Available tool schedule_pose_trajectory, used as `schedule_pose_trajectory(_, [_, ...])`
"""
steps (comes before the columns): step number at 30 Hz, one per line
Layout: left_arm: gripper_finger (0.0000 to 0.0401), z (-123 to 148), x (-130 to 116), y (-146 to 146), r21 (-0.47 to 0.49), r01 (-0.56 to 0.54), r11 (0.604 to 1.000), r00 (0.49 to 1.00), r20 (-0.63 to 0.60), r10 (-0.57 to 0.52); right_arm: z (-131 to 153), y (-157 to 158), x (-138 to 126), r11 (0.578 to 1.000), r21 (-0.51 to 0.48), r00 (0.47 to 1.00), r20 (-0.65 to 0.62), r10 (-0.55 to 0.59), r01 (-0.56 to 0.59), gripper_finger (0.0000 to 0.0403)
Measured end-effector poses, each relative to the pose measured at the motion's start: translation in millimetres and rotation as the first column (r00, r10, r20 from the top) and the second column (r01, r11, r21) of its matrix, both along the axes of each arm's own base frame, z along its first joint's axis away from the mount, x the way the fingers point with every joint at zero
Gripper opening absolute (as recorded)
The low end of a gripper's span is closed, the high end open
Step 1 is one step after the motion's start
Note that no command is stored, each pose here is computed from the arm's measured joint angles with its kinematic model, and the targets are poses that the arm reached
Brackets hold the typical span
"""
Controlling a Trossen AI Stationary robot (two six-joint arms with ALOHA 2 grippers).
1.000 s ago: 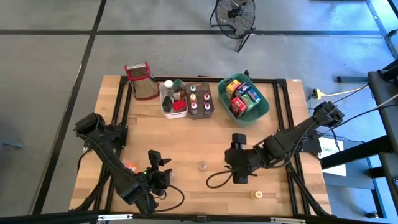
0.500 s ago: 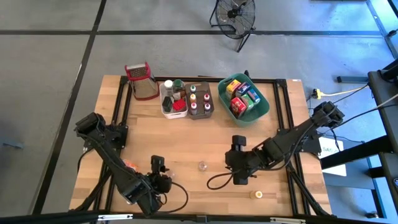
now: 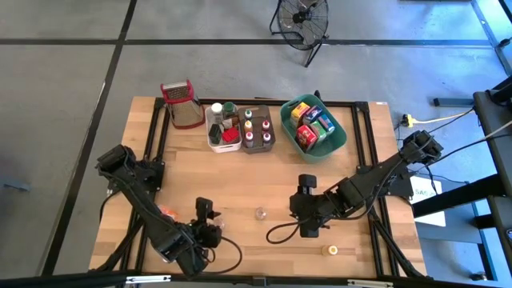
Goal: Pick & Place Kitchen Items
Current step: Put the left brown spice can into the left white bin
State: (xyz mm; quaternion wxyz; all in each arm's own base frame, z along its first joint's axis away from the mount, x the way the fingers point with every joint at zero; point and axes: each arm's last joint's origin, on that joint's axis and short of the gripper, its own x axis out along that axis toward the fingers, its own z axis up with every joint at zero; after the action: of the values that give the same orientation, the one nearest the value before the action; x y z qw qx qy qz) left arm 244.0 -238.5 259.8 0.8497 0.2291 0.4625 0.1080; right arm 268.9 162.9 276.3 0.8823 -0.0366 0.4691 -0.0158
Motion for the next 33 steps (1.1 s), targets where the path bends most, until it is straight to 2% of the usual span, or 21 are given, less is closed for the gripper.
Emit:
schedule_pose_trajectory(15, [0.0316, -0.1, 0.3, 0.4, -0.025, -0.033, 0.999, 0.999, 0.014, 0.033, 1.0, 1.0, 1.6, 1.0, 0.011, 1.0, 0.019, -0.001, 0.0, 0.0254])
schedule_pose_trajectory(27, [0.0322, 1.1, 1.4, 1.6, 0.03, -0.02, 0.999, 0.999, 0.047, 0.018, 1.3, 0.7, 1.6, 1.0, -0.013, 0.999, 0.035, -0.014, 0.014, 0.0254])
schedule_pose_trajectory(33, [0.0322, 1.1, 0.8, 1.1, 0.081, 0.045, 0.996, 0.999, 0.009, -0.046, 1.6, 0.0, 1.9, 0.999, -0.032, 0.999, 0.048, -0.025, 0.027, 0.0254])
